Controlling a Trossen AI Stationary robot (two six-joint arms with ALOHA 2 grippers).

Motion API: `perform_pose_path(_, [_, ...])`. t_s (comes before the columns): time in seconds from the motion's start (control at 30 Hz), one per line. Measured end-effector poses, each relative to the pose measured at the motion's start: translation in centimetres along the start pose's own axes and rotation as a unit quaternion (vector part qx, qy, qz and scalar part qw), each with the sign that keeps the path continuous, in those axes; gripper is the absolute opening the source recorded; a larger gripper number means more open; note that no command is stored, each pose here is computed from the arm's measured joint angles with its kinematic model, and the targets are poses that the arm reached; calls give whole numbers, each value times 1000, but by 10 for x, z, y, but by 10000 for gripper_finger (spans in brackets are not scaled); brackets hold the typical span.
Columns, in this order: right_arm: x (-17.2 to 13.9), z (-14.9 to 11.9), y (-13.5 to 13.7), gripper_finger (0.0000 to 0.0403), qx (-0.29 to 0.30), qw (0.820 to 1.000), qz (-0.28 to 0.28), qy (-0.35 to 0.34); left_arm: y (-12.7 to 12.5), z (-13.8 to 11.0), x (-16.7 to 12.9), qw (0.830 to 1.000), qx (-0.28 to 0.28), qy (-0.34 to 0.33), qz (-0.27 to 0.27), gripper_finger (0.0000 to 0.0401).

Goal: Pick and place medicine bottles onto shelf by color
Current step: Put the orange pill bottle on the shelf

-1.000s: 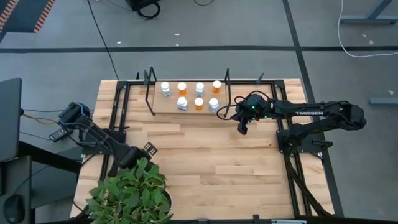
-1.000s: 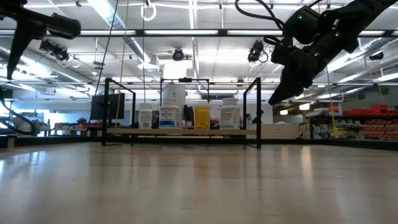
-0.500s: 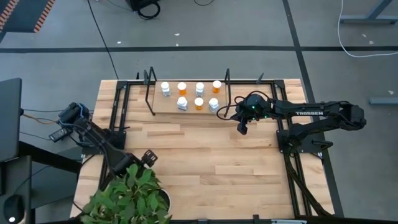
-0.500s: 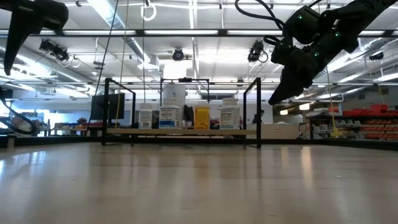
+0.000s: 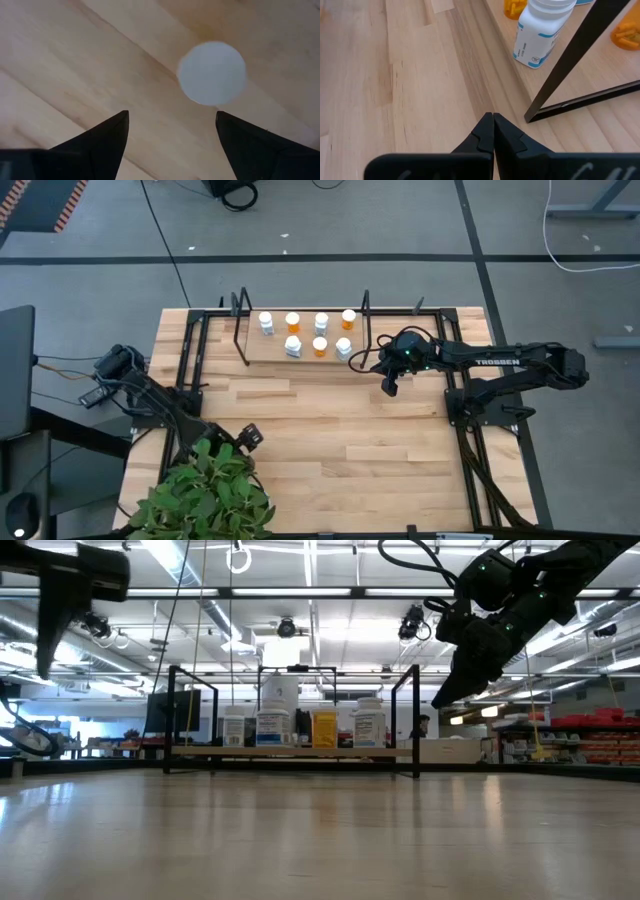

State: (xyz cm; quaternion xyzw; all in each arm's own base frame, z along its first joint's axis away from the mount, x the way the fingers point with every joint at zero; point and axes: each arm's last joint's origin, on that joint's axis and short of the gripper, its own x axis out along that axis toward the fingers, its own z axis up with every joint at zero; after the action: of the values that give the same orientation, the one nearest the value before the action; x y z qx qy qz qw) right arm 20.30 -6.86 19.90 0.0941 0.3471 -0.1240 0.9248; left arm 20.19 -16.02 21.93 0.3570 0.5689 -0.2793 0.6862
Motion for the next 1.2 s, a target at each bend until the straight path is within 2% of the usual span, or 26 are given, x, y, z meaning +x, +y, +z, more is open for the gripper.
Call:
perform_pose_path(0.1, [0,0,0,6,0,1000,0,0,13,2,1,1000,-7,-26,11,302])
perform_pose_path(0.2, [0,0,0,6,0,1000,0,0,25,2,3,998,-38,-40,20,302])
perform_pose_path(0.33, [0,0,0,6,0,1000,0,0,33,-1,4,994,-96,-43,7,302])
perform_pose_path(0.4, [0,0,0,6,0,1000,0,0,34,-1,4,993,-105,-47,-4,302])
perform_pose_path(0.6, [0,0,0,6,0,1000,0,0,28,0,4,997,-43,-50,-28,302])
perform_pose_path(0.7, [0,0,0,6,0,1000,0,0,30,0,4,996,-42,-60,-45,302])
perform_pose_path(1.0, [0,0,0,6,0,1000,0,0,31,-1,4,993,14,-79,-86,302])
perform_pose_path(1.2, [0,0,0,6,0,1000,0,0,29,-1,7,990,15,-86,-114,302])
